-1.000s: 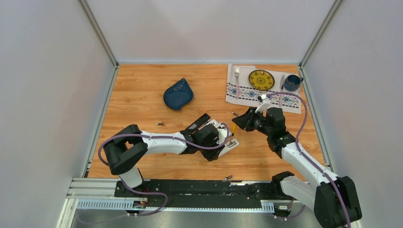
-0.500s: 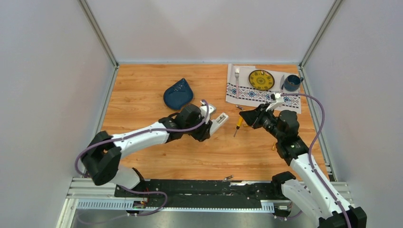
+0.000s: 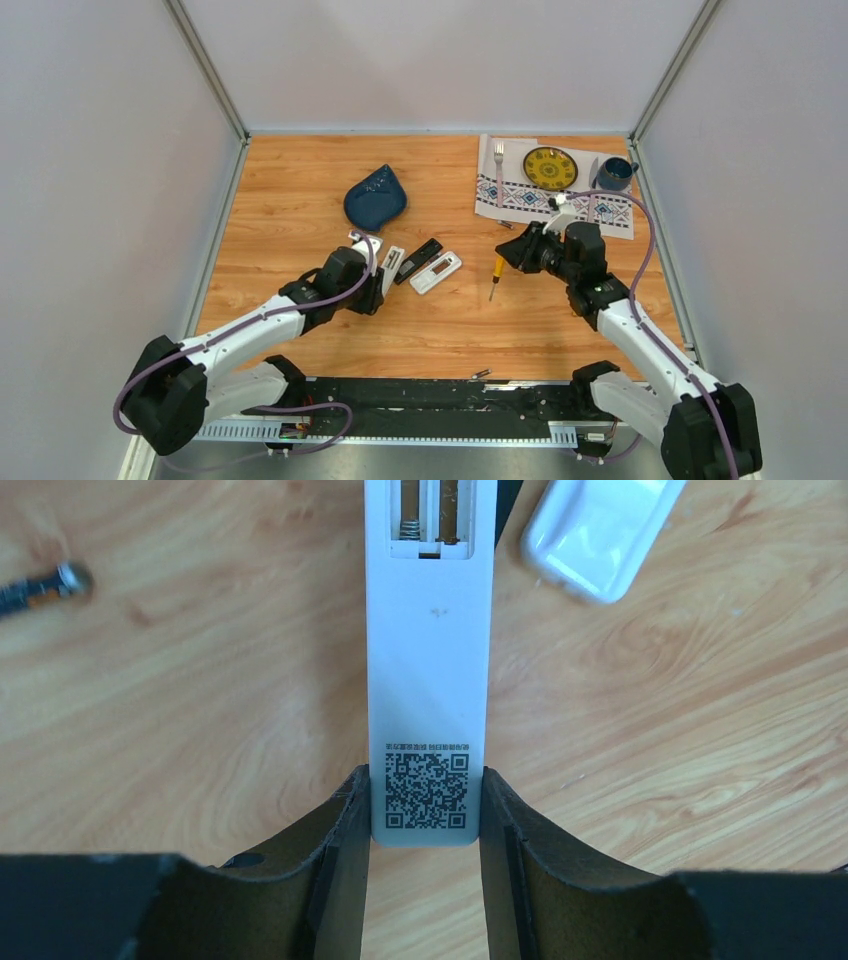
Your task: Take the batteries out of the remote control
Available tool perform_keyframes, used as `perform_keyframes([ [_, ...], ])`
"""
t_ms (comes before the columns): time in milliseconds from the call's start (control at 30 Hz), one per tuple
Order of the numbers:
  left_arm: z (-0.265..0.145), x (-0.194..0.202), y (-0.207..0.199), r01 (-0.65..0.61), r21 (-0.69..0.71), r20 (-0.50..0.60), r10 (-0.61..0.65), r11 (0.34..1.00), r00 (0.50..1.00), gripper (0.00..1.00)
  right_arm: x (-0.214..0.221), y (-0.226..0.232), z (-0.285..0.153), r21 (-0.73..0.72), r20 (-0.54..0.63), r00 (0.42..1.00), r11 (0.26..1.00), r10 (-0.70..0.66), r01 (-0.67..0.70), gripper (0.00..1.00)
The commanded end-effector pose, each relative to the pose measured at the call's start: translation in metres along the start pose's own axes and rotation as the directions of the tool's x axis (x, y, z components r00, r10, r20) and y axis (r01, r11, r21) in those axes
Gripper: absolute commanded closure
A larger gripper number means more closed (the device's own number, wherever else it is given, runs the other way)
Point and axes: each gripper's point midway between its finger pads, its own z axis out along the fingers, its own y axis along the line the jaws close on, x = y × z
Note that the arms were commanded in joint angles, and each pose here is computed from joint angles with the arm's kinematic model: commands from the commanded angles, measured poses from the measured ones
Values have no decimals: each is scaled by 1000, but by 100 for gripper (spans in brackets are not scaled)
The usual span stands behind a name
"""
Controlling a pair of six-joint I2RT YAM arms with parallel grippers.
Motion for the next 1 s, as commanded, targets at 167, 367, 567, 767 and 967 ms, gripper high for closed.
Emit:
perform_keyframes([
  [167, 1, 31, 26, 213, -145, 29, -211, 966, 977, 100, 25, -11, 29, -11, -151, 987, 999, 50, -52, 100],
  [367, 2, 35, 39, 234, -222, 32, -233, 946, 972, 100, 42, -24, 45, 28, -247, 965, 996, 88, -84, 100],
  [567, 9, 42, 40, 222, -244, -14, -232, 944, 973, 100, 69, -41, 53, 101, -373, 916, 988, 147, -117, 93],
  [767, 12, 39, 34, 232, -216, -8, -239, 948, 971, 92, 80, -49, 55, 138, -426, 889, 983, 168, -119, 71],
  [967, 9, 31, 31, 216, -186, 14, -217, 959, 976, 71, 76, -50, 54, 140, -413, 898, 985, 150, -100, 40],
])
